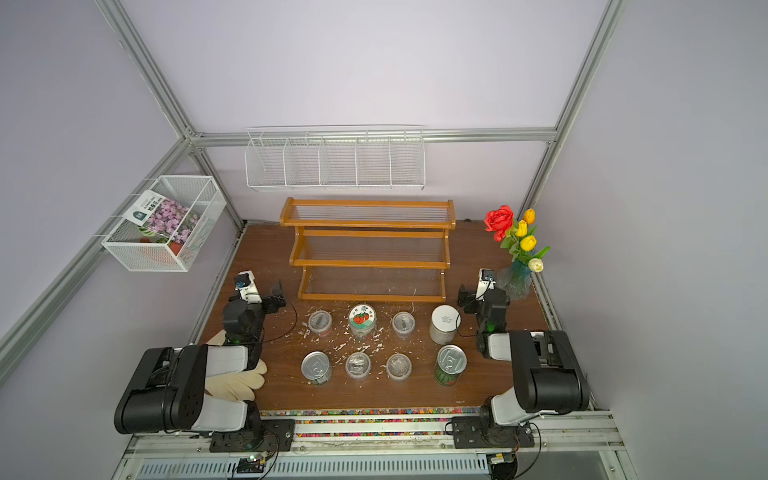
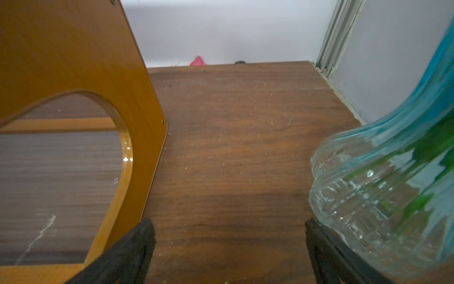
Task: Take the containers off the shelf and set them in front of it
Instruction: Reset both arms
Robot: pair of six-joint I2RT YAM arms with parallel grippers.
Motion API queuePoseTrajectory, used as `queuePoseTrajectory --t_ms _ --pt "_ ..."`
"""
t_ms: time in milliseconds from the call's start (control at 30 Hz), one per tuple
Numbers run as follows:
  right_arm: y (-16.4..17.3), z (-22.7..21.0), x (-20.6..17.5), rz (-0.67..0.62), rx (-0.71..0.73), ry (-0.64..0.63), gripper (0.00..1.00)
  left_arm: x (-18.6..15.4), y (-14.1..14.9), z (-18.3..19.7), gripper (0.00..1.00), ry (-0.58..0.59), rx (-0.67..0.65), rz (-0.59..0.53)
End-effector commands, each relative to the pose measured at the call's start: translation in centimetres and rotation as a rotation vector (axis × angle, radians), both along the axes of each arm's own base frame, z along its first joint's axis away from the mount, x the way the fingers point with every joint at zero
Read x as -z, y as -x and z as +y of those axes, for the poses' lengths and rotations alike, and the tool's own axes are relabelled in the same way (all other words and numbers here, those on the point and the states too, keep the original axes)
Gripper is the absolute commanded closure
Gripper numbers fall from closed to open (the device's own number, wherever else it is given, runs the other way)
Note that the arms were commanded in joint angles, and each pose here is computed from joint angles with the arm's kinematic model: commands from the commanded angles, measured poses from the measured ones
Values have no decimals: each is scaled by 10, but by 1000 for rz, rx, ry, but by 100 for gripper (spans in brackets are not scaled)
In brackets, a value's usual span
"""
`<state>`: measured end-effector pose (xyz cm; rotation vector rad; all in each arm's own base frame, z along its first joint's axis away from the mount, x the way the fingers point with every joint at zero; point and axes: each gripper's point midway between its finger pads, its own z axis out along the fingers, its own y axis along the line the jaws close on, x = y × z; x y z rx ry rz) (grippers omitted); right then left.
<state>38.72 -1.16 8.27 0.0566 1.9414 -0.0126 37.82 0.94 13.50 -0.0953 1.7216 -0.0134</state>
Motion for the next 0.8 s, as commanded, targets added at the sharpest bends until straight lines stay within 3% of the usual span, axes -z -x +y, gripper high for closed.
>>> queuePoseTrajectory --t_ms 0,767 --pt "-4 -1 -12 -68 9 9 2 -6 -5 5 0 -1 -24 -20" --pt "-9 14 -9 -34 -41 64 1 -2 -6 6 0 2 -27 -19"
